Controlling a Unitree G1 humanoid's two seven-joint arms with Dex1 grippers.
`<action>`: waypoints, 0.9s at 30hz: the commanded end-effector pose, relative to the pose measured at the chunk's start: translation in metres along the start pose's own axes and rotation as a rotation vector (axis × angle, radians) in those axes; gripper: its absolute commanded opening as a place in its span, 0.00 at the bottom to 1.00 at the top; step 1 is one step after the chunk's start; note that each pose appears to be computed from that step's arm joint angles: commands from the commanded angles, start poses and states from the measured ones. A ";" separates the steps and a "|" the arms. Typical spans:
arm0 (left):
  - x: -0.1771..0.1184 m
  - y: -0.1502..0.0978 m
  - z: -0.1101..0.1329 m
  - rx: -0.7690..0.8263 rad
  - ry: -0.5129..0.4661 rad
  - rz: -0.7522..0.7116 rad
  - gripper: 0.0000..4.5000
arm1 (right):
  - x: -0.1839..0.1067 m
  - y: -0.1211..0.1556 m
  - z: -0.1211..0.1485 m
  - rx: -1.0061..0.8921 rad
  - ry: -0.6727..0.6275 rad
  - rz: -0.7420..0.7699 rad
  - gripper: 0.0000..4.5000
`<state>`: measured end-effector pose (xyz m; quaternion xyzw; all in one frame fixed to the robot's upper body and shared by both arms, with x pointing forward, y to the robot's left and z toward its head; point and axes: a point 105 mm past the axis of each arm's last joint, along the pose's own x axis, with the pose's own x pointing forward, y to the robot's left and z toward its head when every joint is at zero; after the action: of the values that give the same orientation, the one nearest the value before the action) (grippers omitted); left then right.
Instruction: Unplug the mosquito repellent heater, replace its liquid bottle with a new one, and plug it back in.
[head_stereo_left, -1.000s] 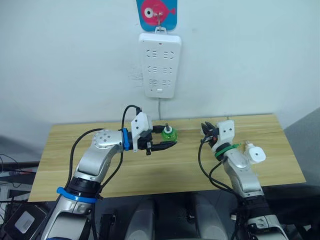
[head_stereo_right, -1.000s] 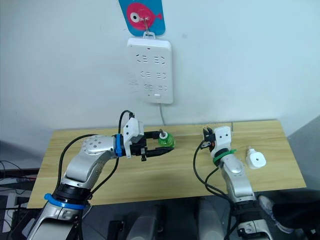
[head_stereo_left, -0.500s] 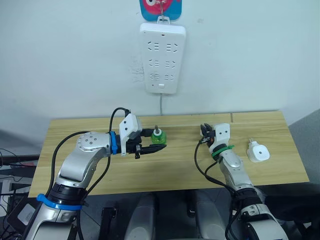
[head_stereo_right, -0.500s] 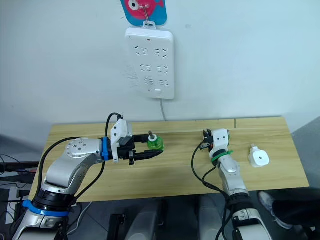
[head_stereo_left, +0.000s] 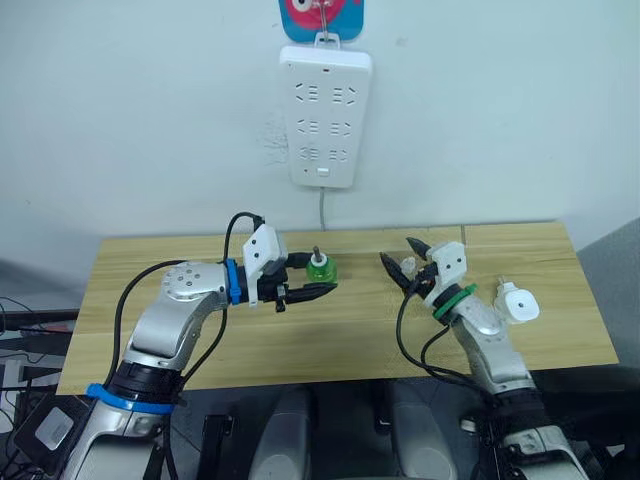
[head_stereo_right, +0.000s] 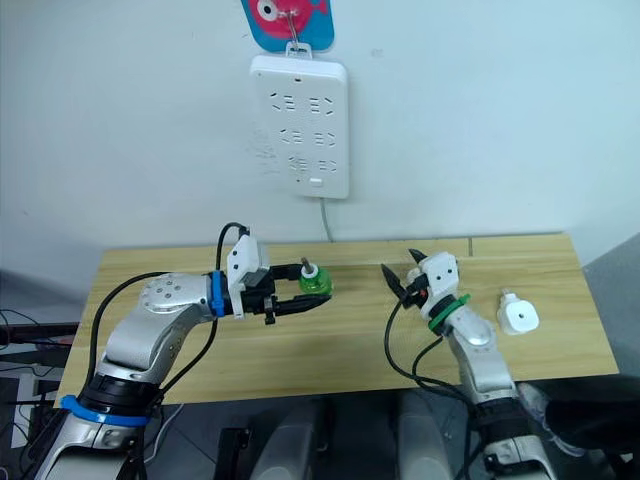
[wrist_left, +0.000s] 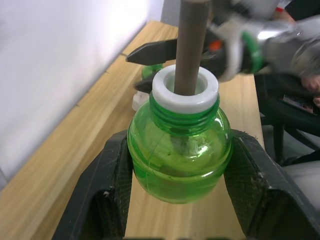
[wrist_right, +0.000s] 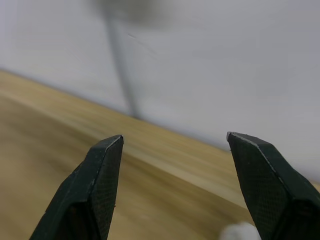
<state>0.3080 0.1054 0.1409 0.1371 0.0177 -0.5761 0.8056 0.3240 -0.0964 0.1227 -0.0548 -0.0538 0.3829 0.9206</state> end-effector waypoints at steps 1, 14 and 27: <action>0.002 0.000 0.007 0.057 -0.027 -0.029 0.50 | -0.009 0.030 0.034 0.041 0.010 0.249 0.76; 0.019 -0.009 0.014 0.087 -0.074 -0.092 0.50 | 0.022 0.072 0.070 0.033 0.031 0.432 0.76; 0.018 -0.012 0.017 0.078 -0.074 -0.103 0.50 | 0.035 0.071 0.061 -0.059 0.029 0.411 0.34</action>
<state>0.3077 0.0872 0.1400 0.1377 0.0002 -0.6076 0.7822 0.2922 -0.0208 0.1681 -0.0915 -0.0221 0.5582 0.8243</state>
